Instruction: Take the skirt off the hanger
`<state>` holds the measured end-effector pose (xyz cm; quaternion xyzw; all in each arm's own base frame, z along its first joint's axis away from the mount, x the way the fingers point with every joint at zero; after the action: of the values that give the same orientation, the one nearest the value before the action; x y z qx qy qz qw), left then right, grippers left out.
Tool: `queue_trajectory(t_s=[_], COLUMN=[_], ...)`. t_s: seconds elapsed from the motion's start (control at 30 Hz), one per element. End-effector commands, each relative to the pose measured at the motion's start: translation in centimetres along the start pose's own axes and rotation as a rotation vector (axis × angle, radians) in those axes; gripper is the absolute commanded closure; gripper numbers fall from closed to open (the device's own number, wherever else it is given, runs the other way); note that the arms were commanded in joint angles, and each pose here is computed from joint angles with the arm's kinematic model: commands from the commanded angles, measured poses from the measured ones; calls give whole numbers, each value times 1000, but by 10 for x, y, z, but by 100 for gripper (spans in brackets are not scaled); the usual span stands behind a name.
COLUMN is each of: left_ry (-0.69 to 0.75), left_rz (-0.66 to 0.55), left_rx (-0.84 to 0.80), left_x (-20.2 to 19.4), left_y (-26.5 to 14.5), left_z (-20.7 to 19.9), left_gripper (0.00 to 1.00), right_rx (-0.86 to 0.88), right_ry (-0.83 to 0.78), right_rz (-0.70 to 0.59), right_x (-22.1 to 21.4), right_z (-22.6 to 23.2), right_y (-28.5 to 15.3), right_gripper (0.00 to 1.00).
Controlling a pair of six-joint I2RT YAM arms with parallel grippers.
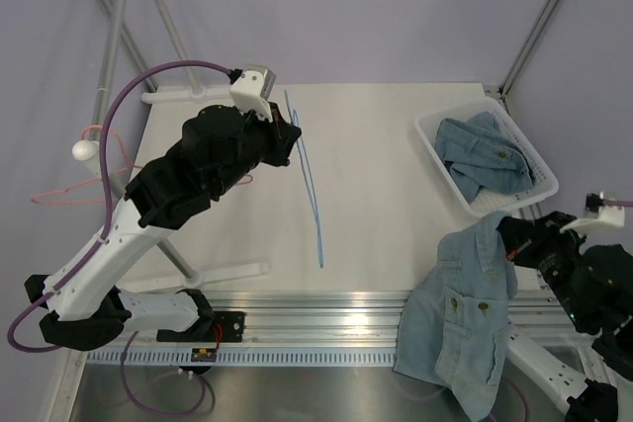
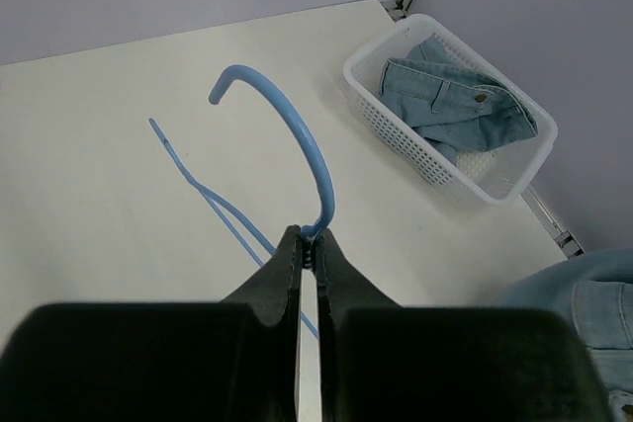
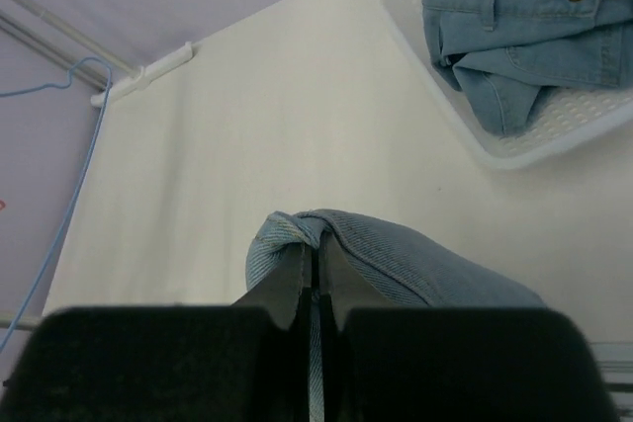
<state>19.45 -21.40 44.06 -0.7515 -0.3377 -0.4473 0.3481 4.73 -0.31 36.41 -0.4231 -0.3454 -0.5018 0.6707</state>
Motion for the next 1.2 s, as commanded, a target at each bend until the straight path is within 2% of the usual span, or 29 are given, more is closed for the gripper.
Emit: queue_trajectory(t_s=[0.0, 0.1, 0.13, 0.23, 0.3, 0.37, 0.4, 0.47, 0.5, 0.73, 0.9, 1.17], left_ry=[-41, -47, -48, -47, -45, -36, -32, -18, -12, 20, 24, 45], left_rz=[-46, -33, -29, -14, -13, -9, -8, -8, -8, 12, 39, 50], left_rx=[-57, -58, -63, -64, -56, -51, -45, -37, -26, -8, -24, -10], left_x=[9, 5, 4, 1, 0, -1, -1, -2, -4, -16, -23, -26], left_y=[-5, -5, -7, -9, -12, -16, -17, -20, -20, -12, -2, 4], left_z=[-8, -7, -7, -6, -4, -1, 1, 4, 6, 11, 7, 8], left_gripper=[100, 100, 100, 100, 100, 100, 100, 100, 100, 100, 100, 100], right_rx=[79, 21, -11, -58, -77, -107, -136, -168, -181, -312, -341, -345], right_ry=[-102, -219, -293, -372, -351, -376, -351, -359, -343, -332, -331, -312], right_rz=[-44, -75, -60, -85, -148, -131, -187, -170, -215, -313, -337, -342], right_x=[36, 57, 60, 89, 124, 136, 160, 169, 186, 230, 248, 252], right_z=[54, 71, 83, 107, 114, 118, 114, 109, 108, 79, 68, 56], right_y=[51, 82, 108, 143, 147, 170, 164, 178, 170, 159, 164, 176], right_gripper=[100, 100, 100, 100, 100, 100, 100, 100, 100, 100, 100, 100])
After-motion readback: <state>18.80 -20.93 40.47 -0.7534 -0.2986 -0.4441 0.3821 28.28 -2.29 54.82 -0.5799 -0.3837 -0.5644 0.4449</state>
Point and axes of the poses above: each gripper's point midway between its finger pads, its own y axis out along the fingers, its own z axis along the line the jaws close on, x = y × z, the point moved 6 cm from there along -y, back along the fingers, and after that the axes turned 6 degrees about -y, right-handed, at the moved point
